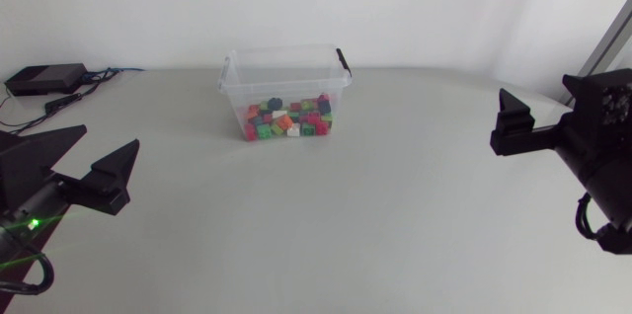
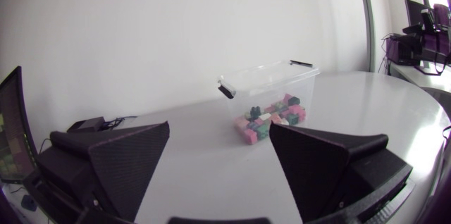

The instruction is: Place the duplo bricks in the container

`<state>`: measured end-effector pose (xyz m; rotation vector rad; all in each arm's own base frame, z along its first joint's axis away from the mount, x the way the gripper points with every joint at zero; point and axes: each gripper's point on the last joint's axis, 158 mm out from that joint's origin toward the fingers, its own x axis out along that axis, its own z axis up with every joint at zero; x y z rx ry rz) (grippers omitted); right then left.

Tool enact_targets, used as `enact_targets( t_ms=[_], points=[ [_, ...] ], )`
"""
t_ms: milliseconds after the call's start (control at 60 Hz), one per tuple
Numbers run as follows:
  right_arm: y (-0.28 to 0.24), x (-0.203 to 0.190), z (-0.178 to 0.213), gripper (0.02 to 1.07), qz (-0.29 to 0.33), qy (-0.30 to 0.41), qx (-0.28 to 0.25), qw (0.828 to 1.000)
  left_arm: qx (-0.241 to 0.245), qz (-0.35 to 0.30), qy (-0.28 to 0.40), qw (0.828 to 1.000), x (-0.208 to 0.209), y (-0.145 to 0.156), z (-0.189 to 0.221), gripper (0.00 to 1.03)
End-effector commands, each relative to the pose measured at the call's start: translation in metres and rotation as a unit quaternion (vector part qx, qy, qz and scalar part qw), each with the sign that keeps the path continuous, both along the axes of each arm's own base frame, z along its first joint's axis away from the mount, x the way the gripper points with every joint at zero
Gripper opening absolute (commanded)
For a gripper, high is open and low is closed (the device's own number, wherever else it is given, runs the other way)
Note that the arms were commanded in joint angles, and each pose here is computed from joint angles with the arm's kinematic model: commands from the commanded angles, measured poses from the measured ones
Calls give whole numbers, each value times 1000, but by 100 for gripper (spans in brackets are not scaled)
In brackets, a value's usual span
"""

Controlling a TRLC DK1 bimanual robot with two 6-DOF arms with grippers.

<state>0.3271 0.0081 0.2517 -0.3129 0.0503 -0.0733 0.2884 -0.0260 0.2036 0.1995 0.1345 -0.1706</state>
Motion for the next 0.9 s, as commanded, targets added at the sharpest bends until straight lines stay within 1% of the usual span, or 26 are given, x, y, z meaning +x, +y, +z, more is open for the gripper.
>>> enact_targets(
  t_ms=[0, 367, 883],
  points=[
    [-7, -7, -6, 103, -10, -7, -14, 1000, -3, 6, -3, 1000, -4, 3, -11, 99],
    [-20, -31, -15, 103, -24, -27, -23, 999, -5, 10, -39, 999, -17, 5, -10, 98],
    [-16, -60, -63, 103, 7, -13, 78, 997, -58, 50, -36, 996, -29, 15, -34, 96]
  ],
)
